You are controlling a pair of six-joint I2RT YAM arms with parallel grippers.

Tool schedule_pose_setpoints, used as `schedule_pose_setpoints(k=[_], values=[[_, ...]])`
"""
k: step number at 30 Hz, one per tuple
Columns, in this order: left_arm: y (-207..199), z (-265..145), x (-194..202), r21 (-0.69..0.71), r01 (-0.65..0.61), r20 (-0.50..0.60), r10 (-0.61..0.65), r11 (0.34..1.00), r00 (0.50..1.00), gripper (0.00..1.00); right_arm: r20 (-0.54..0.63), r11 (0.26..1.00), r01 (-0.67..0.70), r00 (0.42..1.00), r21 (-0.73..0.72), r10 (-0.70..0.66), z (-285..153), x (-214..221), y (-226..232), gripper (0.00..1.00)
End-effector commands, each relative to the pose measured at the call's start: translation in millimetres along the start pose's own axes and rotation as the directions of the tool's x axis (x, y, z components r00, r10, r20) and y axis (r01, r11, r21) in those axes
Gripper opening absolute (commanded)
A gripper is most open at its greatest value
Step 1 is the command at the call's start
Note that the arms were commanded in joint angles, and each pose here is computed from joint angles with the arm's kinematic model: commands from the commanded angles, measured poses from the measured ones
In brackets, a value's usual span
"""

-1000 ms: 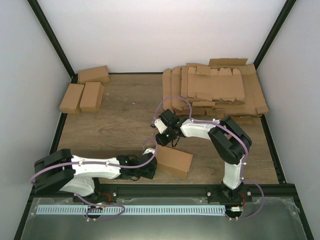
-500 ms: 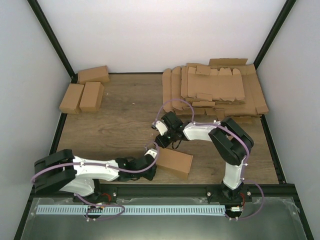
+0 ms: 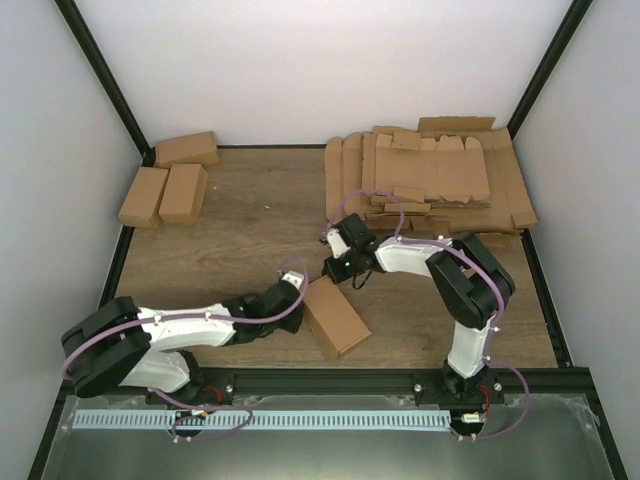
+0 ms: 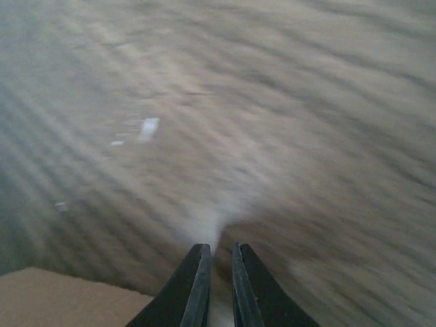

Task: Fold the paper box

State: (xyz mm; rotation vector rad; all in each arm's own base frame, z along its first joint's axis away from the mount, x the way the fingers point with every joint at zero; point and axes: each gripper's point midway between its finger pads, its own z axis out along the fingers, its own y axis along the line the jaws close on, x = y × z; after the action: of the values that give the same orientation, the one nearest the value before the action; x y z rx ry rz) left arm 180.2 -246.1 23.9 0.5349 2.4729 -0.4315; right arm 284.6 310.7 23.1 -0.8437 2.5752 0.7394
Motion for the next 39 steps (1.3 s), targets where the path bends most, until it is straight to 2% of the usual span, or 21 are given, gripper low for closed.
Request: schedule_pose_setpoints(k=[1, 5, 10, 14, 17, 22, 26, 33, 39], values=[[-5.0, -12.2, -72.1, -0.007, 0.089, 0.175, -0.086, 0.996, 0.981, 0.06, 0.024, 0.961, -0.216, 0.976, 0.174, 0.215, -30.1, 6.7, -49.3, 0.11], [0.9, -6.6, -75.4, -0.022, 0.148, 0.130, -0.144, 0.989, 0.981, 0.08, 0.062, 0.907, -0.284, 0.958, 0.313, 0.279, -50.9, 8.7, -77.9, 0.15], [-6.3, -18.9, -70.0, 0.033, 0.177, 0.093, -0.179, 0.984, 0.979, 0.11, 0.075, 0.838, -0.339, 0.937, 0.427, 0.341, -71.1, 29.9, -91.8, 0.18], [-7.2, -28.6, -37.2, 0.053, 0.236, -0.044, -0.234, 0.970, 0.971, 0.11, 0.076, 0.783, -0.391, 0.910, 0.485, 0.407, -87.4, 55.7, -95.6, 0.18], [-23.8, -32.9, -5.5, 0.121, 0.329, -0.166, -0.308, 0.937, 0.937, 0.08, 0.038, 0.768, -0.418, 0.887, 0.485, 0.460, -91.2, 82.4, -89.2, 0.17], [-53.7, -44.8, 28.7, 0.144, 0.395, -0.253, -0.353, 0.907, 0.901, 0.04, -0.019, 0.768, -0.432, 0.866, 0.474, 0.499, -91.6, 112.7, -58.2, 0.11], [-68.6, -45.2, 45.0, 0.127, 0.411, -0.289, -0.363, 0.903, 0.886, 0.04, -0.049, 0.759, -0.433, 0.854, 0.486, 0.519, -84.7, 128.5, -33.6, 0.01], [-88.7, -28.2, 59.7, 0.085, 0.395, -0.320, -0.350, 0.915, 0.880, 0.04, -0.081, 0.781, -0.448, 0.845, 0.435, 0.529, -81.9, 147.0, -20.2, 0.01], [-109.8, -20.9, 57.5, 0.132, 0.399, -0.329, -0.340, 0.907, 0.881, 0.04, -0.172, 0.836, -0.397, 0.857, 0.378, 0.485, -78.5, 159.0, 3.8, 0.01]])
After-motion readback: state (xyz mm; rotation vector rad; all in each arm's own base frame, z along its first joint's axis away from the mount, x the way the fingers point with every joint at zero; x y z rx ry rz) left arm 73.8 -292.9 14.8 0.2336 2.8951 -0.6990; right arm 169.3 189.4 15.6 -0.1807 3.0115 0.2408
